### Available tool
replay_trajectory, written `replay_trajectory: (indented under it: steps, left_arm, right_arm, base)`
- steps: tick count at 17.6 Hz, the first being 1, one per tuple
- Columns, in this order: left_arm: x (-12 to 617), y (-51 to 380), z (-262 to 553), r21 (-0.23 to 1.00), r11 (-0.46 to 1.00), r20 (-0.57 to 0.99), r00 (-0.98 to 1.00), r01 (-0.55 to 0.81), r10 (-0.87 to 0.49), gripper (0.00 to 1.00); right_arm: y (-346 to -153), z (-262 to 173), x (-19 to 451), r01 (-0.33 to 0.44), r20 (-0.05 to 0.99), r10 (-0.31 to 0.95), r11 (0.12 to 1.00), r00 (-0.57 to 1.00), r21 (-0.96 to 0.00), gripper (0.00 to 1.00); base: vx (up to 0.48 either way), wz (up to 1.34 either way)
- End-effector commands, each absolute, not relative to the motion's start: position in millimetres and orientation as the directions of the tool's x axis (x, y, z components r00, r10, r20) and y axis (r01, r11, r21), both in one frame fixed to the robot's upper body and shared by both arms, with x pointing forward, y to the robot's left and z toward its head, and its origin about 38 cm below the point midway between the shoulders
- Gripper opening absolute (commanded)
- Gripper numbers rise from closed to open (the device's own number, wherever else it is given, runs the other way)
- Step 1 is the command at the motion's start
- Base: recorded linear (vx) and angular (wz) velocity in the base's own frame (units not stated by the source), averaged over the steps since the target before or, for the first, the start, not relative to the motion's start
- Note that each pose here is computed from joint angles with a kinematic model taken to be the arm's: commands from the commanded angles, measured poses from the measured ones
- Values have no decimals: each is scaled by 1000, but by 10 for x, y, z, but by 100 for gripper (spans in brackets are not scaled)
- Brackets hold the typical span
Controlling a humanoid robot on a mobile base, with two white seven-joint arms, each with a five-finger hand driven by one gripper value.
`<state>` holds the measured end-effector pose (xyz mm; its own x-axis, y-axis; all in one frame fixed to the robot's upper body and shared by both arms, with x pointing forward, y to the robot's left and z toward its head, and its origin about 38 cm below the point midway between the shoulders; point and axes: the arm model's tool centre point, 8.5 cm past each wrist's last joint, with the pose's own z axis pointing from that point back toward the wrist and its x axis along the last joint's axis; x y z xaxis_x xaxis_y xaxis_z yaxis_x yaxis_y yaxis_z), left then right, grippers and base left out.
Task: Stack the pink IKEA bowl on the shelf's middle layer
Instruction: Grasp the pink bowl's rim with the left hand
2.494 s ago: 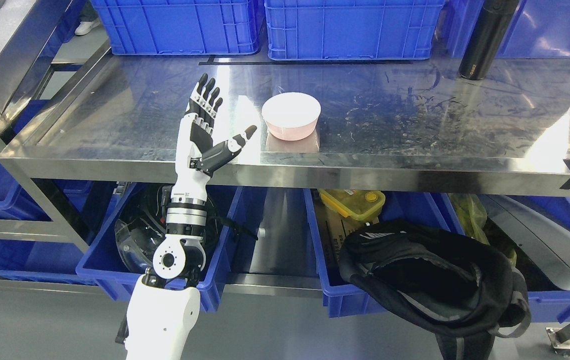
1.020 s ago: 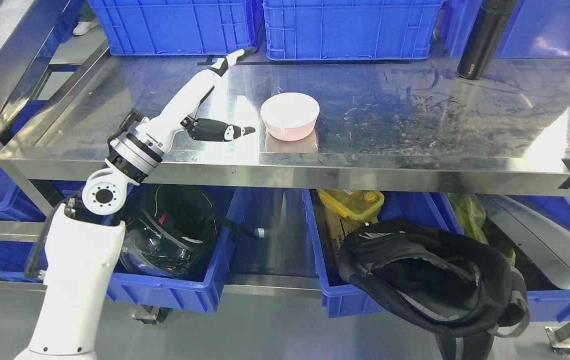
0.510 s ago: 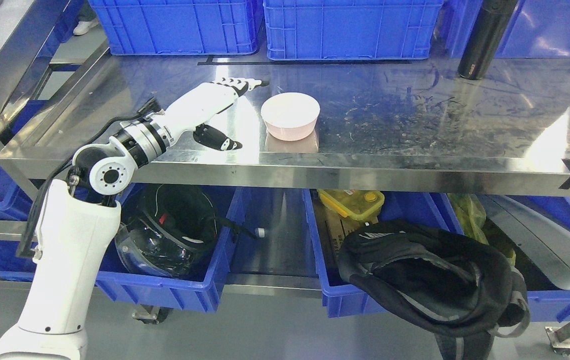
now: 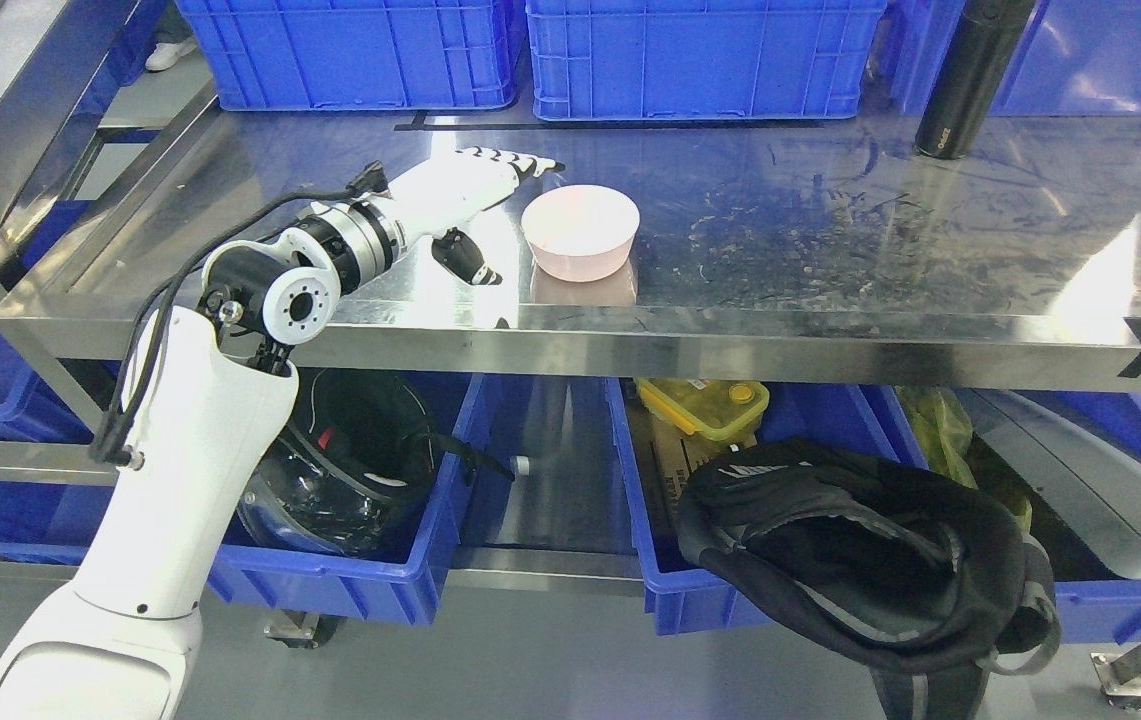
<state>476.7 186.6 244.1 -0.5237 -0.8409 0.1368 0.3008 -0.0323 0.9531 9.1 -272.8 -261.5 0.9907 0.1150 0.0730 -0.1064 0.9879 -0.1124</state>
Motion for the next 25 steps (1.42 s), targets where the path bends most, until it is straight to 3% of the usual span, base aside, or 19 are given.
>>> replay_trajectory:
  steps: [1, 6, 14, 20, 25]
  left_arm:
    - [4773, 1225, 2069, 917, -129, 134, -595, 378, -793, 99]
    - [4886, 1303, 2059, 884, -183, 103, -561, 430, -822, 98]
    - [4998, 1109, 2144, 884, -148, 142, -557, 443, -818, 68]
    - [5120, 1169, 2117, 879, -161, 109, -517, 450, -849, 66]
    - [5137, 891, 1960, 854, -145, 168, -528, 500, -833, 50]
  right_arm:
    - [-2838, -2607, 3, -106, 66, 115, 986, 991, -128, 100]
    - [-2838, -2607, 3, -107, 66, 116, 986, 991, -128, 100]
    - [-2838, -2607, 3, -107, 66, 116, 986, 991, -128, 100]
    - [-2838, -2607, 3, -107, 66, 116, 986, 991, -128, 100]
    - [-2838, -2607, 3, -107, 66, 116, 986, 991, -128, 100]
  base:
    - [0, 0]
    - [0, 0]
    - [0, 0]
    - [0, 0]
    - [0, 0]
